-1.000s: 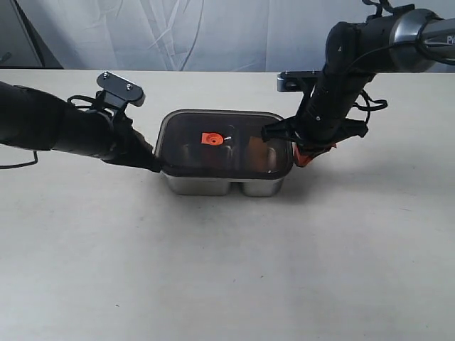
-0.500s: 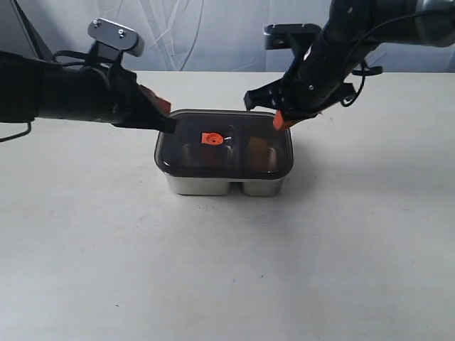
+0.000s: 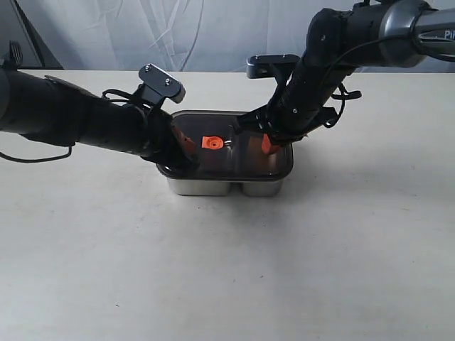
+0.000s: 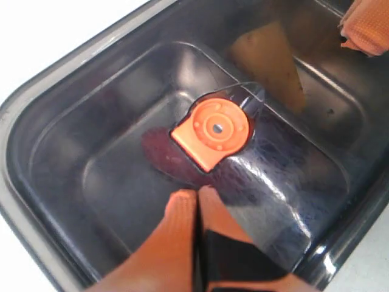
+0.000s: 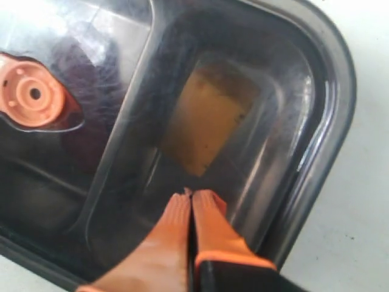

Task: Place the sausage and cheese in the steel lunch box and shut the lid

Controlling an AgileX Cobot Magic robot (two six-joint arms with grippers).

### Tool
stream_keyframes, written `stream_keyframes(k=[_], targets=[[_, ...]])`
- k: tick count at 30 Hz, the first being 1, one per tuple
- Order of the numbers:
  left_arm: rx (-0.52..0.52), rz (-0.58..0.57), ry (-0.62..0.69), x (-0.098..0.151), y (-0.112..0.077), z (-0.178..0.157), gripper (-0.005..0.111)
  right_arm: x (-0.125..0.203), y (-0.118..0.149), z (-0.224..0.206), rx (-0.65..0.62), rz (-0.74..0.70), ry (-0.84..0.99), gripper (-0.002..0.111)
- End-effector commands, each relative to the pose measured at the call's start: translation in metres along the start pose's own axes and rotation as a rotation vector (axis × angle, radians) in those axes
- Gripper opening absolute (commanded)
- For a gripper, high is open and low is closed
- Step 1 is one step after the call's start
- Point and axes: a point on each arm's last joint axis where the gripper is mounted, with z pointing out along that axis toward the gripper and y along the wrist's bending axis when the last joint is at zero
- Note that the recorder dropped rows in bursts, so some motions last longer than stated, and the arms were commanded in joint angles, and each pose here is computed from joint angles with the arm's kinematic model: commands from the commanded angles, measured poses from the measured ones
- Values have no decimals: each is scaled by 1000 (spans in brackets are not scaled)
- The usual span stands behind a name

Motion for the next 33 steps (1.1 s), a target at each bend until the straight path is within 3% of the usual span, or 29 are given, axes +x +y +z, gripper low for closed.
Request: stream_keyframes(k=[1, 5, 10, 16, 27, 33], targets=[[-12, 24, 87, 21, 0, 15, 0, 5, -8, 22, 27, -17, 48, -1], [-18, 31, 63, 15, 0, 8, 0, -1, -8, 16, 40, -22, -14, -1], [-73, 4, -42, -10, -1, -20, 0, -12, 0, -22, 28, -17, -161, -1], [-109, 2, -154, -34, -4, -52, 0, -13, 6, -54, 19, -29, -212, -1], [133, 38, -275, -61, -45, -128, 0, 12, 22, -113, 61, -18, -342, -1], [221, 39, -264, -43, -71, -176, 0, 59, 47, -133, 12, -38, -453, -1]])
